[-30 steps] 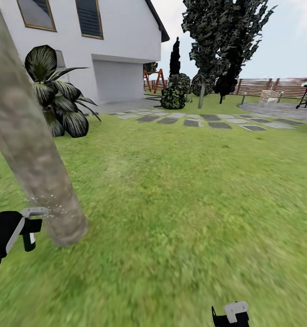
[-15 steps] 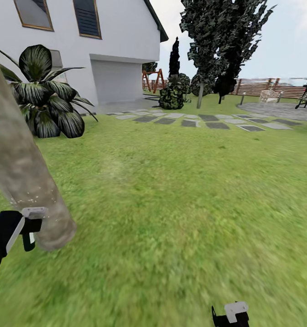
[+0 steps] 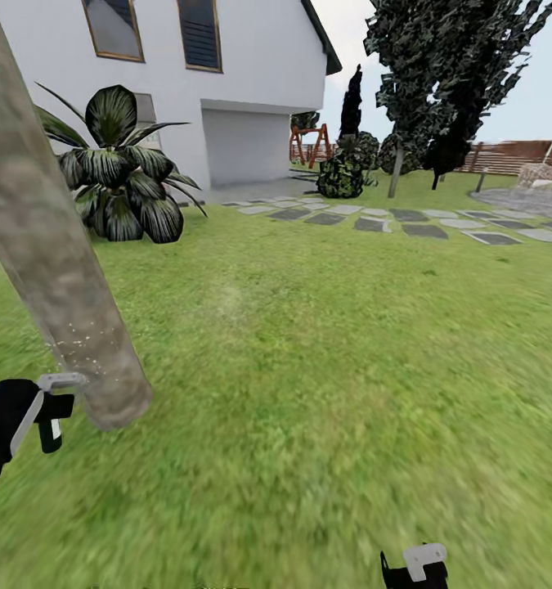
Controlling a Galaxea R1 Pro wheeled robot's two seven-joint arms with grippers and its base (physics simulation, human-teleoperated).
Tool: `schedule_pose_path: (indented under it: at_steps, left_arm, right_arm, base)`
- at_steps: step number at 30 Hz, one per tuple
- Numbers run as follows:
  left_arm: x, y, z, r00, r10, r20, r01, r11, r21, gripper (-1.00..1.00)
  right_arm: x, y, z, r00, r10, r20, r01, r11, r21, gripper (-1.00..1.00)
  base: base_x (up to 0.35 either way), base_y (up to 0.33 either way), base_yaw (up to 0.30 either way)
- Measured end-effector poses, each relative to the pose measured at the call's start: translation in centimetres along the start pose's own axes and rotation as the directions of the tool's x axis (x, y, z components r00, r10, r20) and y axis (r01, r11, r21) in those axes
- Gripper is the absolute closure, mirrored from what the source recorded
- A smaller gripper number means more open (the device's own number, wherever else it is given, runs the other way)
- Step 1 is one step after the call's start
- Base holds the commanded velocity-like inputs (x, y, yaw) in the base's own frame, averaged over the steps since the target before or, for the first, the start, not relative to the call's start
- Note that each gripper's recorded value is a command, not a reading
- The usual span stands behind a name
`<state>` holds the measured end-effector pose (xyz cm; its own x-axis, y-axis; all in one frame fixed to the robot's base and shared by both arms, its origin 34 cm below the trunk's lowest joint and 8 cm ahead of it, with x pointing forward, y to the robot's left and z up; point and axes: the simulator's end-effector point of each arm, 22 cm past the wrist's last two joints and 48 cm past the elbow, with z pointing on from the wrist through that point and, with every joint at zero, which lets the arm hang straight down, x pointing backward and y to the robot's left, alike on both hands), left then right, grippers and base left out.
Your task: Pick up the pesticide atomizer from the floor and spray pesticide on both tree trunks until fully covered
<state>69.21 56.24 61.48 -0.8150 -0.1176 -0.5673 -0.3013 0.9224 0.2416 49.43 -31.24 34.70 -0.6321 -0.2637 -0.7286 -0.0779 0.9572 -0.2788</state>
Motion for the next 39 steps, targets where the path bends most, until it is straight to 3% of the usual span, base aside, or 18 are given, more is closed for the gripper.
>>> schedule_pose_path:
  at_steps: [18, 23, 25, 29, 34, 39]
  left_arm:
    - [0.4, 0.1, 0.1, 1.0, 0.001, -0.007, -0.001, 1.0, -0.003, 1.0]
    - [3.1, 0.3, 1.5, 0.998, -0.005, -0.07, 0.005, 1.0, -0.005, 1.0]
    - [4.3, 0.3, 2.1, 0.996, -0.008, -0.093, 0.007, 1.0, -0.005, 1.0]
    - [4.1, 0.5, 2.7, 0.998, -0.006, -0.058, 0.005, 1.0, -0.008, 1.0]
    - [5.3, 0.6, 3.3, 0.997, -0.011, -0.075, 0.01, 1.0, -0.01, 1.0]
    - [5.3, 2.1, 3.3, 0.997, -0.018, -0.074, 0.013, 0.997, -0.075, 1.0]
  right_arm:
    - [0.0, 0.0, 0.0, 1.0, 0.0, 0.0, 0.0, 1.0, 0.0, -1.0]
    - [0.0, 0.0, 0.0, 1.0, 0.0, 0.0, 0.0, 1.0, 0.0, -1.0]
    - [0.0, 0.0, 0.0, 1.0, -0.001, 0.0, 0.001, 1.0, -0.001, -1.0]
    - [0.0, 0.0, 0.0, 1.0, -0.001, 0.001, 0.001, 1.0, 0.0, -1.0]
    - [0.0, 0.0, 0.0, 1.0, -0.001, 0.0, 0.001, 1.0, -0.001, -1.0]
    - [0.0, 0.0, 0.0, 1.0, -0.001, 0.0, 0.001, 1.0, -0.001, -1.0]
  base:
    - [0.217, -0.203, 0.033]
    - [0.24, -0.19, 0.028]
    - [0.24, -0.19, 0.193]
    - [0.239, -0.19, 0.265]
    - [0.239, -0.19, 0.277]
    - [0.239, -0.19, 0.27]
